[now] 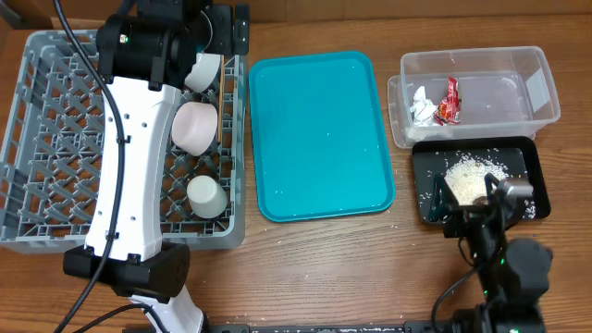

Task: Sort waste into correct bins and load items into the dishwasher

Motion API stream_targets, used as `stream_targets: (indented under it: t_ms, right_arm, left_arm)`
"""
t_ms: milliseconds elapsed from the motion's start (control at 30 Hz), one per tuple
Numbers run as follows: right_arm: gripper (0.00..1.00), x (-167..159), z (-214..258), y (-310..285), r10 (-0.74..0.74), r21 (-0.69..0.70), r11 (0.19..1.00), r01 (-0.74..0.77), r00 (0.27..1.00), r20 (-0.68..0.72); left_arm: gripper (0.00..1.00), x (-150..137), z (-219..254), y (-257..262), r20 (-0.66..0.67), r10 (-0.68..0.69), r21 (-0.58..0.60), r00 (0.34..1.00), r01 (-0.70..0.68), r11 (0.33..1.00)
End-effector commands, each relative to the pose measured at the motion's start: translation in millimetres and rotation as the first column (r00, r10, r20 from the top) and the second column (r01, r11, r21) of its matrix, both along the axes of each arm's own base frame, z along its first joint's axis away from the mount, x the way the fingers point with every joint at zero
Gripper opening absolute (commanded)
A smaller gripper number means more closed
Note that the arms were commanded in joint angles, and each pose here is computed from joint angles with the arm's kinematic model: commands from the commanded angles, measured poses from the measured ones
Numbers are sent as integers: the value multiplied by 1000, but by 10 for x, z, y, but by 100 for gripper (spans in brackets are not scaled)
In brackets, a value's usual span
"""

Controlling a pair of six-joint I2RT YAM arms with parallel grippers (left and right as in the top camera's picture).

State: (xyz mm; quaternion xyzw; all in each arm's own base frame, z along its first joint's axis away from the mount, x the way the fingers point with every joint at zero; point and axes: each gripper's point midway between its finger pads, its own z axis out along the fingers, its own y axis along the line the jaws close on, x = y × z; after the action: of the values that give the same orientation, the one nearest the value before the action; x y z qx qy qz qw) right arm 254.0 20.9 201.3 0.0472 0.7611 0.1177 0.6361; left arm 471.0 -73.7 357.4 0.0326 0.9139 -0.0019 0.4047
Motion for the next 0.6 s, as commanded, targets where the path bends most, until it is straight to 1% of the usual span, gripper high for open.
stream_targets:
  t_ms: [0,267,367,567]
  right_arm:
    - [100,-40,-123,18,16,-5,1000,-15,998,60]
    - [100,-80,-381,3,7,-6,1000,-6,996,92]
    - [100,-84,-297,-59,-29,-7,1000,30,989,146]
    - [100,-79,-302,-91,-47,-7,999,49,988,147]
  left_arm:
    - [100,4,3,-41,3,-8,-6,1000,8,1000]
    - [100,3,2,-40,2,-8,-6,1000,8,1000]
    - [100,4,3,-41,3,-8,-6,1000,8,1000]
    - [100,2,2,-41,2,-8,-6,1000,8,1000]
